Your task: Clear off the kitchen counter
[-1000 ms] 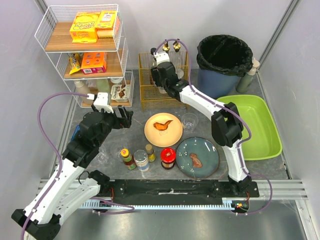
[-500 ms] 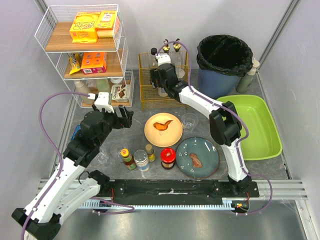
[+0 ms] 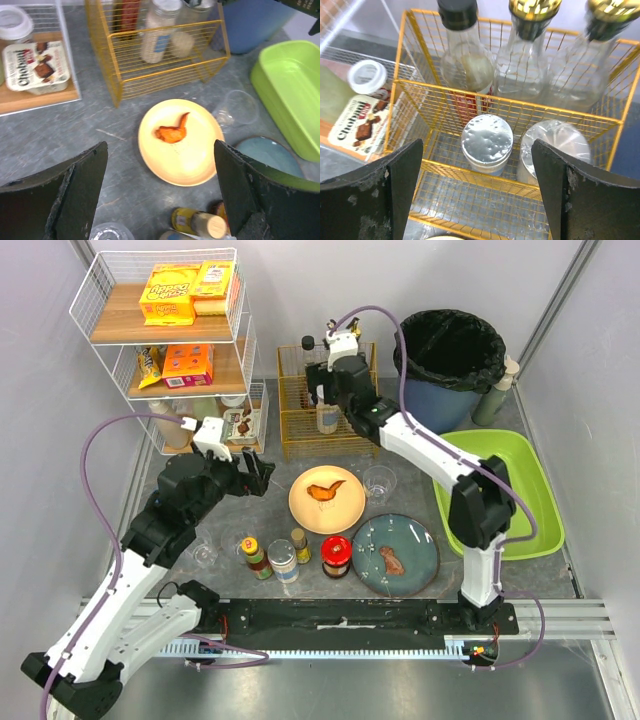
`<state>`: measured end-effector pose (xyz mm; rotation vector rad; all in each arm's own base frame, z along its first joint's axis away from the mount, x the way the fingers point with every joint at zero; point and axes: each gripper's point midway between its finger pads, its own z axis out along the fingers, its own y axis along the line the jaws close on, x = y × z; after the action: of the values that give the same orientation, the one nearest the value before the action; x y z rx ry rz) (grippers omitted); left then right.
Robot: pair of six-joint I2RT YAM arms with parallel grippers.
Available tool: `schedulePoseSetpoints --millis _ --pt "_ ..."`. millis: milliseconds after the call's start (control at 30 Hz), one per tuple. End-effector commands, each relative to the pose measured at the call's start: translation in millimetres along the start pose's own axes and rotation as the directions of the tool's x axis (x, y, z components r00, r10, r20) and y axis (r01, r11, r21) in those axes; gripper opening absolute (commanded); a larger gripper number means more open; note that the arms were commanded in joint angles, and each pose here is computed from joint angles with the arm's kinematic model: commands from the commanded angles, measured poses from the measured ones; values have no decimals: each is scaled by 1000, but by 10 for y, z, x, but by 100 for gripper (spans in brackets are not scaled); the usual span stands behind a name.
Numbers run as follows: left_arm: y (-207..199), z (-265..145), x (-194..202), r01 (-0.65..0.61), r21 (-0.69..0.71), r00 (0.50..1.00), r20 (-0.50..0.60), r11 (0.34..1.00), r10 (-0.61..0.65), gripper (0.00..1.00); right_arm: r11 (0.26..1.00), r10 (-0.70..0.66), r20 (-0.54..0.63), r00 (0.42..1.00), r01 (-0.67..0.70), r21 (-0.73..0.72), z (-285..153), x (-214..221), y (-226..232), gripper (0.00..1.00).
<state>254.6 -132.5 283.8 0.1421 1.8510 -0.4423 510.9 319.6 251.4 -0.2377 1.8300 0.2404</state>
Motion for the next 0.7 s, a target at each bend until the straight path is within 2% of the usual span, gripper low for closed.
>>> schedulePoseSetpoints --millis 0,133,200,333,467,667 --pt "-438 -207 -202 -3 218 999 -52 976 15 92 995 30 96 995 -20 -101 -475 -547 62 96" --pt "-690 -321 -94 46 345 986 -164 938 12 92 965 -45 17 999 47 -259 -862 -391 206 97" --pt "-696 -338 -34 68 343 979 -205 937 4 91 931 -106 1 994 100 -352 -1145 -321 262 97" --pt "-468 -295 -67 67 205 983 -184 976 -29 91 842 -174 -10 985 144 -520 -1672 -40 365 98" --pt "-265 -252 -155 80 81 989 -129 994 -69 90 768 -189 23 982 163 -619 -2111 94 465 98" --pt "-19 -219 -227 95 -60 993 -64 994 -98 89 587 -287 132 949 283 -759 -2687 361 993 98"
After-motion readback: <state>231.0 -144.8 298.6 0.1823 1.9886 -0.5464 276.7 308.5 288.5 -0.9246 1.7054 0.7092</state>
